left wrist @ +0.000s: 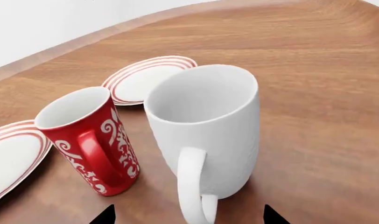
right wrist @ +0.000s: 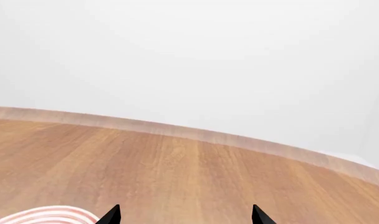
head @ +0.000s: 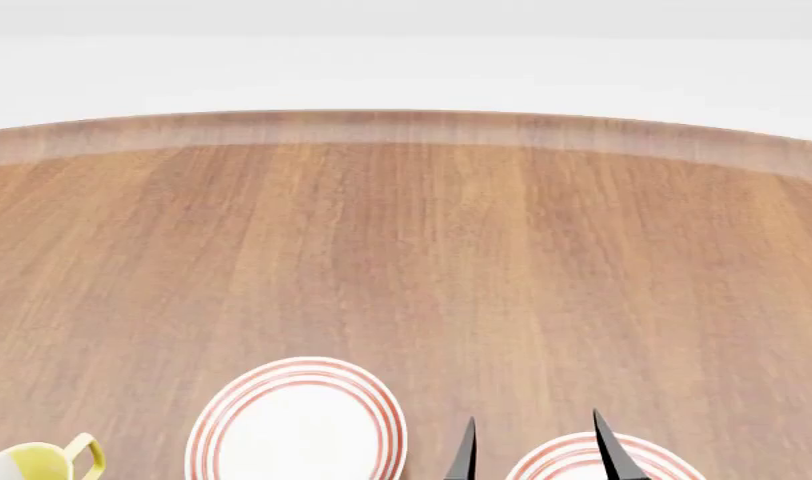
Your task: Put the white mug on the left plate.
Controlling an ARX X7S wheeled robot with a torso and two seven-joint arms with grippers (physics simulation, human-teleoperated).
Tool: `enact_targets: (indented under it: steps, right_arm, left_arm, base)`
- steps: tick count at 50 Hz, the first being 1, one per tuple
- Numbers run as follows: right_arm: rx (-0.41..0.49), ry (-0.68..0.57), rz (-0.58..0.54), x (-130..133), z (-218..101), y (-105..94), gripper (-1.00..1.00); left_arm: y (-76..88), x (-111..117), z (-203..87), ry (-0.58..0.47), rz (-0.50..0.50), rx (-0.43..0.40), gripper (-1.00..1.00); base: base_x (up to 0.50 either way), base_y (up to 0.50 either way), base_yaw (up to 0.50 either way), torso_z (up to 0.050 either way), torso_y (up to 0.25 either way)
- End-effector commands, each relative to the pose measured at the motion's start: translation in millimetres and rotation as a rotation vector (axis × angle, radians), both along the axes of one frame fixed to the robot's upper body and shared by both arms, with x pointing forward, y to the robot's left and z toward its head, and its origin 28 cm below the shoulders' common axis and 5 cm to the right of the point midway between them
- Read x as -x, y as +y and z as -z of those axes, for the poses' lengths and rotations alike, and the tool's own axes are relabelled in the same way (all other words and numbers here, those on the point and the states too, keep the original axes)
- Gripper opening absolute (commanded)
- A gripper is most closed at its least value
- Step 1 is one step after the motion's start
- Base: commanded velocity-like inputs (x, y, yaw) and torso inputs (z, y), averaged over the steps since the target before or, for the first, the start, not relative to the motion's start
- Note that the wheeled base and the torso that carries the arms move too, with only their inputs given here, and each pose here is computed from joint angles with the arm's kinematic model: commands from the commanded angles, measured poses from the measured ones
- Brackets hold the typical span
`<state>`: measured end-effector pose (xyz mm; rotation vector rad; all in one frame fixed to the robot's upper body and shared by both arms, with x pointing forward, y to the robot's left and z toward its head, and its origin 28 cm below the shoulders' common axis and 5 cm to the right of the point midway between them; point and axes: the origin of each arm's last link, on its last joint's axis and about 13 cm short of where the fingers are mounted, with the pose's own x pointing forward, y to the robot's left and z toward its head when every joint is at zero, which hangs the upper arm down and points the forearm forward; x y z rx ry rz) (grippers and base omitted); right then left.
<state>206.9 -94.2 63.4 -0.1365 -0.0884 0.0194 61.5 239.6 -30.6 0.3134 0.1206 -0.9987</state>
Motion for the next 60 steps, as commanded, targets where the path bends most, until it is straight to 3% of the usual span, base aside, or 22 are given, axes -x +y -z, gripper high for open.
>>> enact_targets:
  steps: [1,49,50,60]
  right_arm:
    - [0.001,-0.004,-0.003,0,-2,0.6,1.0]
    - [-0.005,-0.006,0.003,-1,-1,-0.8,1.0]
    - [-0.004,-0.006,0.003,-1,-1,-0.8,1.0]
    - [-0.006,-0.01,0.003,0,-2,-0.7,1.0]
  left_arm:
    - [-1.7,-12,6,0.028,0.027,0.011,1.0]
    - [-13.7,-27,11,0.038,0.076,0.045,1.0]
    - [-13.8,-28,11,0.032,0.067,0.048,-1.0]
    - [-12.3,-26,9,0.032,0.079,0.051,-1.0]
  base:
    - [0.0,0.0,0.0,0.0,0.0]
    - [0.0,0.0,0.0,0.0,0.0]
    - [0.0,0.0,0.0,0.0,0.0]
    - [0.0,0.0,0.0,0.0,0.0]
